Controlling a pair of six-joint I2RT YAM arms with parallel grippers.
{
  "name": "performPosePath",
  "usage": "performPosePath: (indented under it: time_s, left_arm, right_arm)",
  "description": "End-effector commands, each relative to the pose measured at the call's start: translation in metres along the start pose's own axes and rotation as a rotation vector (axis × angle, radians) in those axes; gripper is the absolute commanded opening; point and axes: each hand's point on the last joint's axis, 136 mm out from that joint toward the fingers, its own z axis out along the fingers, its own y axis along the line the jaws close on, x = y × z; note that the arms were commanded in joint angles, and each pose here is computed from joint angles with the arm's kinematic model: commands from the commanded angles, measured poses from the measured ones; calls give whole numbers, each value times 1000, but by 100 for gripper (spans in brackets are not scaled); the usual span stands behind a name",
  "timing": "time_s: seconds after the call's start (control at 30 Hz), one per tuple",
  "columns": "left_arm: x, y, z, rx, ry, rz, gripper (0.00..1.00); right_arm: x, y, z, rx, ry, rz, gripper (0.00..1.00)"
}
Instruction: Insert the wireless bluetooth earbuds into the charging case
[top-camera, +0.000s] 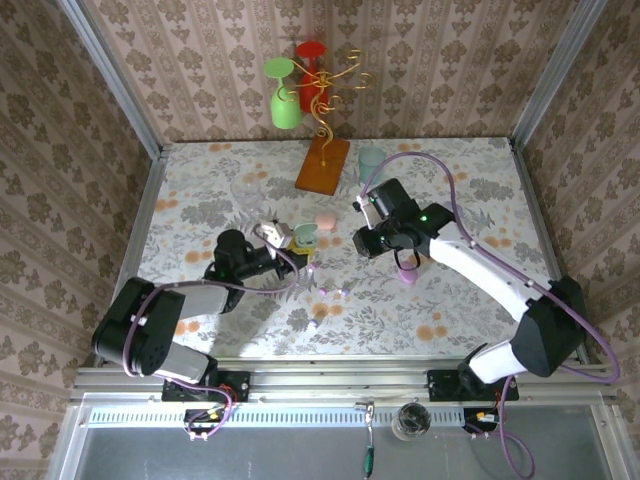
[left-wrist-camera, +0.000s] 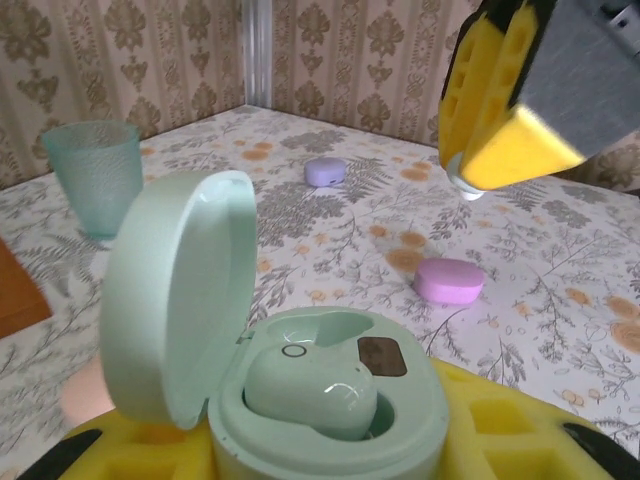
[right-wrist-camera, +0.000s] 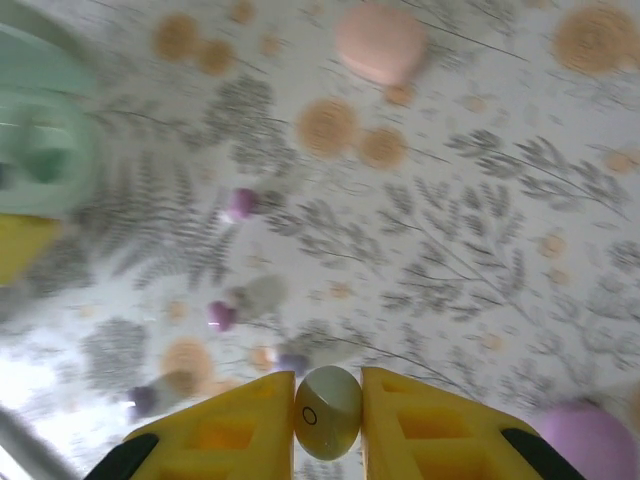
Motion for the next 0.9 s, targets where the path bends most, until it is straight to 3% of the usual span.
performPosePath:
  time_s: [0.0,0.33,0.57,0.87]
  left_arm:
    - [-28,-17,13,99,-77,50,31]
    - [-38,-46,27,220,-80,52,30]
    - [-45,-60,29,283,-93,56,30]
    - [-53,-59,29,266,-111,64,29]
  right_arm:
    - [-7,35,-14,-224,-39,21,23]
    - [-32,74,-42,-484,-136,31,23]
    - [-32,71,-35,-483,-126,41,23]
    - [-20,55,-13,-424,-65,75,23]
